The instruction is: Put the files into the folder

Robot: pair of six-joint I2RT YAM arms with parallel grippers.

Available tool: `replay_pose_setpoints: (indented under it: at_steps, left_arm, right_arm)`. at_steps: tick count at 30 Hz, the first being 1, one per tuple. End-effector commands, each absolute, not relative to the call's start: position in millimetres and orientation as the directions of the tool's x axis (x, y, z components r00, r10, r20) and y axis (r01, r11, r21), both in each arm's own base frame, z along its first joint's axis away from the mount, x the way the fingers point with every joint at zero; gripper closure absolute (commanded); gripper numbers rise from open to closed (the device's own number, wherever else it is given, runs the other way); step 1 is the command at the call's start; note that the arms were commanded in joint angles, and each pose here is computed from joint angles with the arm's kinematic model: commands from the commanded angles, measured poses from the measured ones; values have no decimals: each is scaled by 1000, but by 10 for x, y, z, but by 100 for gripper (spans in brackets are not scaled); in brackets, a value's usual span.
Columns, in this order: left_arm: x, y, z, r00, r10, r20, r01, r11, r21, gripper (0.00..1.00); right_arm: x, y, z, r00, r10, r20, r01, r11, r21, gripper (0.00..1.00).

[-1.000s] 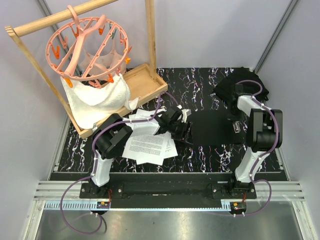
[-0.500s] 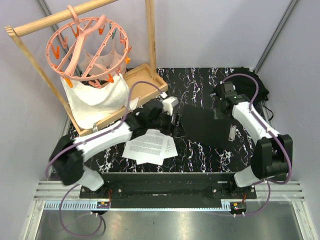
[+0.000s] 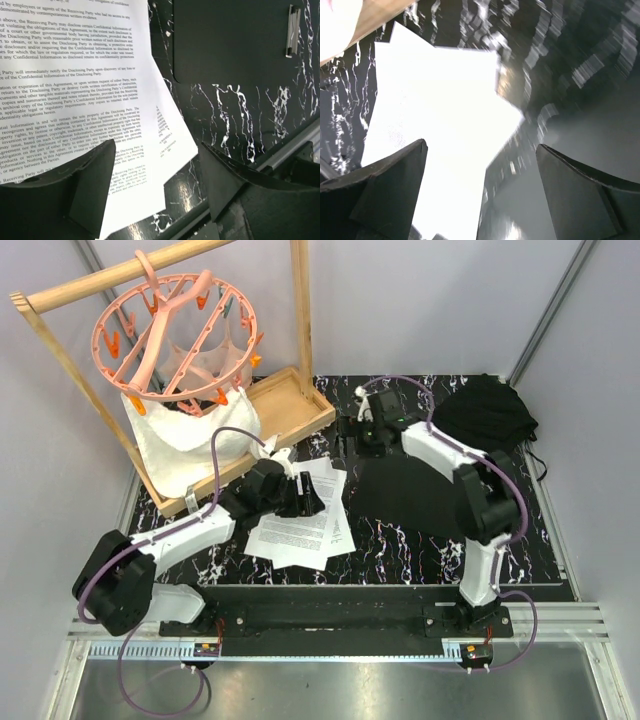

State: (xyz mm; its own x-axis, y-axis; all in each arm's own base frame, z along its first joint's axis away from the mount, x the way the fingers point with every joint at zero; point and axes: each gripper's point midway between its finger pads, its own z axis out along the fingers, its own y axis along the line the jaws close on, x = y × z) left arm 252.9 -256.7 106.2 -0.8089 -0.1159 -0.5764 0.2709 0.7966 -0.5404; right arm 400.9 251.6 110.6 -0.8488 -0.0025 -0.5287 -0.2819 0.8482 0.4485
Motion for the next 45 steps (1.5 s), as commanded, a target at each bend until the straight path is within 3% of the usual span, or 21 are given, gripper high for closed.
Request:
replay_pose_setpoints:
  at_steps: [1,3,8,12,18,36,45]
  left_arm:
    - [2726,-2598,1074,-750,-224,-622,247,778,-578,31]
    - [2670,-2552,896,-772,-241,-588,201,786,-585,34]
    - [2551,-2447,524,-801,-269,-534,123,800,-587,39]
    - [2509,-2363,395,-803,-278,-528,92,817,-570,42]
    - [2477,-2311,363,-797,-296,-527,74,817,-572,43]
    - [2384,-2242,291,-803,-300,-514,60,819,-571,44]
    - [2358,-2240,291,-806,-293,-515,68,817,-572,44]
  right_arm:
    - [4292,2959,981,-795,-135,-592,-464,763,449,0]
    - [4346,3010,886,-767,-200,-609,-518,752,406,3]
    - [4417,3135,644,-694,-359,-624,-636,712,299,22]
    - [4347,3154,392,-662,-477,-578,-686,696,211,22]
    - [4126,3180,107,-688,-527,-499,-688,693,216,22]
    - [3747,3415,836,-776,-373,-509,-606,664,438,31]
    - [3601,3468,885,-859,-288,-423,-500,649,573,24]
